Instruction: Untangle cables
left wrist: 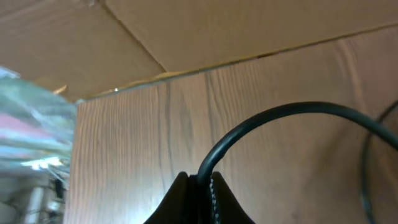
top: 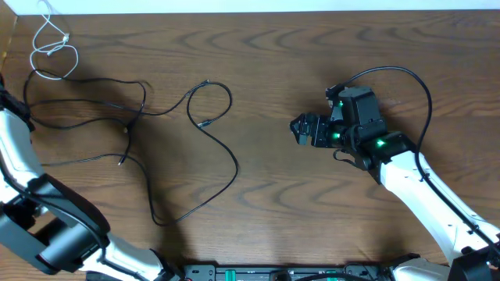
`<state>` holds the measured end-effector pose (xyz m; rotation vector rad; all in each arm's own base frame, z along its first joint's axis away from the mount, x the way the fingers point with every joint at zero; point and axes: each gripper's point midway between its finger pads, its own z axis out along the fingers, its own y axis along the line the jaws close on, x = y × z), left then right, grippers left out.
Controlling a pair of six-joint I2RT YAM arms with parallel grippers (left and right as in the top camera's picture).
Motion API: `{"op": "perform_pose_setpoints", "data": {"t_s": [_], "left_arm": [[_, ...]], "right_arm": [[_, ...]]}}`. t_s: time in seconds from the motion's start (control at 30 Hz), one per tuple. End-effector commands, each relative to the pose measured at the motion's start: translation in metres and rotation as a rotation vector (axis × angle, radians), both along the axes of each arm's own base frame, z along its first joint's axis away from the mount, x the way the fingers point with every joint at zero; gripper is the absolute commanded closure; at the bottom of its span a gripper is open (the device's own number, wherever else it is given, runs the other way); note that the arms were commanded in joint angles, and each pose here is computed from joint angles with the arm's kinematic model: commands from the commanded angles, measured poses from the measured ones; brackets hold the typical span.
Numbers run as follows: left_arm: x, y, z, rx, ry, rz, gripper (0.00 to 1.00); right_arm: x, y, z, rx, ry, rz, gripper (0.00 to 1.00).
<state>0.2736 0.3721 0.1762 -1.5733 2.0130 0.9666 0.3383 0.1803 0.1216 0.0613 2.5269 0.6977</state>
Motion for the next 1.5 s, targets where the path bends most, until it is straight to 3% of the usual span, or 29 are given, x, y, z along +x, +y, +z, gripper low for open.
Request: {"op": "perform_pose_setpoints", "data": {"t_s": [0.0, 0.27, 0.47, 0.83, 0.87, 0.93, 1.03, 1.33, 1.47], "left_arm": [[-0.012, 0.022, -0.005, 0.020, 0.115, -0.044, 0.92], [-0.051, 0.066, -0.035, -0.018, 0.259, -0.046, 0.92], [-0.084, 0.097, -0.045, 0.002, 0.237, 0.051, 0.92], [-0.076, 0.126, -0.039, 0.068, 0.181, -0.033, 0.92], [-0.074, 0.128, -0.039, 0.071, 0.169, -0.039, 0.89], [-0.067, 0.128, -0.040, 0.068, 0.138, -0.065, 0.60], [-0.057, 0.126, -0.044, 0.046, 0.097, -0.111, 0.30], [-0.051, 0.123, -0.042, 0.042, 0.102, -0.139, 0.24], [-0.013, 0.104, -0.039, 0.002, 0.003, -0.277, 0.24]], "right_arm": [[0.006, -0.004, 0.003, -0.026, -0.022, -0.033, 0.01], [0.007, -0.007, 0.003, -0.031, -0.020, -0.061, 0.01], [0.007, -0.007, 0.003, -0.031, -0.019, -0.060, 0.01], [0.007, -0.008, 0.002, -0.029, -0.014, -0.068, 0.01], [0.007, -0.008, 0.002, -0.026, -0.009, -0.074, 0.01], [0.007, -0.008, 0.002, -0.021, -0.005, -0.081, 0.01], [0.007, -0.008, 0.002, -0.021, -0.006, -0.081, 0.01], [0.005, -0.009, 0.001, -0.025, 0.002, -0.081, 0.01], [0.005, -0.009, 0.001, -0.025, 0.002, -0.081, 0.01]]}}
